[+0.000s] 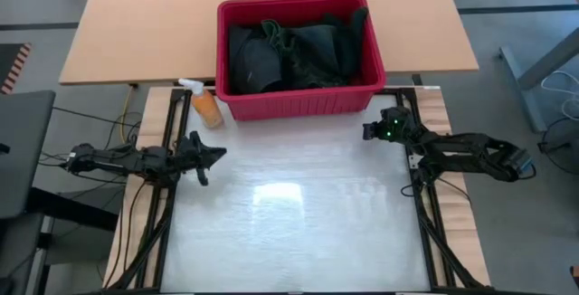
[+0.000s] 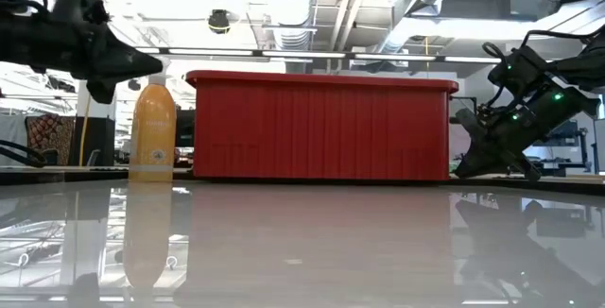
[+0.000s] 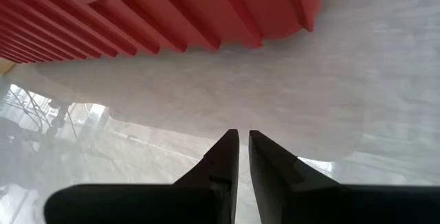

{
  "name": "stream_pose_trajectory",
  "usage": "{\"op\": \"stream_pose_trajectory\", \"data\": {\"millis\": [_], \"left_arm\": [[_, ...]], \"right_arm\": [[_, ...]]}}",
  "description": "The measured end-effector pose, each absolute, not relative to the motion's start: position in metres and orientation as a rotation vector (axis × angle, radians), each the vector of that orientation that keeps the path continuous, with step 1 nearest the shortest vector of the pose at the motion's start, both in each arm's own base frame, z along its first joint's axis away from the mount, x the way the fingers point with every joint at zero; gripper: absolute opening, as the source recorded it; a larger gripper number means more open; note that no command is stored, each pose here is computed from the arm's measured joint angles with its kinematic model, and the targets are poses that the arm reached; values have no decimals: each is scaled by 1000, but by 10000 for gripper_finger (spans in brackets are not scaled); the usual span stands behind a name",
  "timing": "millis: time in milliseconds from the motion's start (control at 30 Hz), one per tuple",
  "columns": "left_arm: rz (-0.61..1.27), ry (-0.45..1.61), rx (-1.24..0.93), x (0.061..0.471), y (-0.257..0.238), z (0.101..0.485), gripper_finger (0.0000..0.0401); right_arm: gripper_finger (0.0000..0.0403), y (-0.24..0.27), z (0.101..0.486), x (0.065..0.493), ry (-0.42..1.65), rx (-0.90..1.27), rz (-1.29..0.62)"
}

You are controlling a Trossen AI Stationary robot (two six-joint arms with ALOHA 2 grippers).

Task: Fold Laundry from Bin
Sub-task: Remove the blue pants from the red bin

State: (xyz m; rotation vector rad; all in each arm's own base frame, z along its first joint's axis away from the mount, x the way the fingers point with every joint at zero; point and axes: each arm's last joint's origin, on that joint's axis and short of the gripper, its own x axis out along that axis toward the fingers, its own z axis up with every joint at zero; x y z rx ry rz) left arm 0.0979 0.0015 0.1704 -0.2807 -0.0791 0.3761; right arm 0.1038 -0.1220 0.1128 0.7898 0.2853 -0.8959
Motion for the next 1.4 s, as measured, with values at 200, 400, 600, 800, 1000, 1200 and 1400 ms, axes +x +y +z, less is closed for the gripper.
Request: {"op": "stream_pose_trajectory", "data": {"millis": [200,400,600,800,1000,1200,1400], "left_arm": [[423,-168,-590,97,3,172,17],[453,-274,-820,96,5,175,17],[412,-382,-845,94,5,186,17],[382,-472,-804,94,5,197,17],[391,-446,-792,102,4,197,17],[408,-387,-689,121,4,226,17],[433,-299,-461,152,7,269,17]], "right_arm": [[64,-122,113,104,285,790,-896],[64,-122,114,104,276,786,-894],[64,-122,113,104,281,789,-892],[64,-124,118,106,226,763,-879],[64,-130,131,111,62,907,-850],[64,-133,200,154,-99,647,-453],[64,-124,264,197,60,495,-262]]}}
